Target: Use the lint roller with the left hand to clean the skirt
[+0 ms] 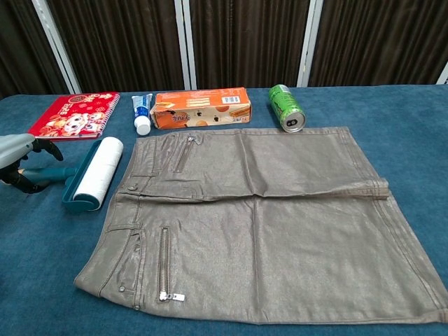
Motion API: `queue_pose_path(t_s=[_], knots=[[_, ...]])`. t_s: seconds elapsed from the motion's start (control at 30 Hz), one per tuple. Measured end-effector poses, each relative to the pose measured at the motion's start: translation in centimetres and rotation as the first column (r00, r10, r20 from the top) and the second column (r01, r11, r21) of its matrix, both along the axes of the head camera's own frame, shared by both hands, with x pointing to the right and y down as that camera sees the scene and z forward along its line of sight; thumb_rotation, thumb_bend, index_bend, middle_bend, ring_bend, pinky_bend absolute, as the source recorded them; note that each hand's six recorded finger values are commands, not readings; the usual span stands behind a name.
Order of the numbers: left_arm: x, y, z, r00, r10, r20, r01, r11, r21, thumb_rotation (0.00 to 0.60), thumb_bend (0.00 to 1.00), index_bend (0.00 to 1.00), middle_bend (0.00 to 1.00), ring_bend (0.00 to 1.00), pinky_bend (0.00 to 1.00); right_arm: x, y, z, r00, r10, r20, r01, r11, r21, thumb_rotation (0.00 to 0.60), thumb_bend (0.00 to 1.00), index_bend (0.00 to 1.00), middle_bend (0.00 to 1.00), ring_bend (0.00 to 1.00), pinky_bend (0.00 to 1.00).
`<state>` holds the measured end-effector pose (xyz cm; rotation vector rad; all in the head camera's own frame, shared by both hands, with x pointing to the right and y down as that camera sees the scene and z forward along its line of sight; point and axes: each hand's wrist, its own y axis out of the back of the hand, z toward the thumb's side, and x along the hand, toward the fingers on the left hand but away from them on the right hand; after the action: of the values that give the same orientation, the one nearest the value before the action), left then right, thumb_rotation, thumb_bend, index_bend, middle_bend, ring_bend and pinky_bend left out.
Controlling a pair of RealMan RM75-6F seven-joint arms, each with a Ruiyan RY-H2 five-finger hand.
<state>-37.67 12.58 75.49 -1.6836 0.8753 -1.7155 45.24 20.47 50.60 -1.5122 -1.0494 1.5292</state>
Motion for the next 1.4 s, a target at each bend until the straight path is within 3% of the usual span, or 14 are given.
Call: queue_pose_path(t_s=[0.53,0.87,1.1,1.3,1.4], knots=[[1.7,0.1,0.3,0.998,0.057,-0.014,-0.057,0.998,-0.011,0.600,0.45,0.31,0.20,0.17,0.25,0.1,0.0,0.2,1.000,0.002,-0.001,-0.002,1.000,-0.010,0.600,0.00,0.00,0.00,0.00,0.00],[2.2,0.1,0.2,0.998,0.062,-0.008,-0.062,0.998,-0.008,0.600,0.48,0.39,0.26,0.23,0.31,0.1,0.1,0.3,1.000,0.004,0.000,-0.004,1.000,-0.017,0.600,0.00,0.00,0.00,0.00,0.00],[2.0,0.1,0.3,0.999,0.054,0.000,-0.054,0.998,-0.018,0.600,0.55,0.43,0.32,0.28,0.37,0.0,0.1,0.3,1.000,0.003,0.000,-0.003,1.000,-0.018,0.600,0.00,0.00,0.00,0.00,0.00],[1.8,0.0,0.2,0.999,0.054,0.004,-0.054,0.998,-0.018,0.600,0.70,0.50,0.38,0.33,0.43,0.0,0.1,0.4,1.000,0.001,0.002,-0.001,1.000,-0.020,0.600,0.00,0.00,0.00,0.00,0.00],[1.7,-0.1,0.1,0.998,0.060,0.005,-0.060,0.998,-0.014,0.600,0.71,0.51,0.39,0.34,0.43,0.0,0.1,0.4,1.000,0.002,0.002,-0.002,1.000,-0.021,0.600,0.00,0.00,0.00,0.00,0.00]])
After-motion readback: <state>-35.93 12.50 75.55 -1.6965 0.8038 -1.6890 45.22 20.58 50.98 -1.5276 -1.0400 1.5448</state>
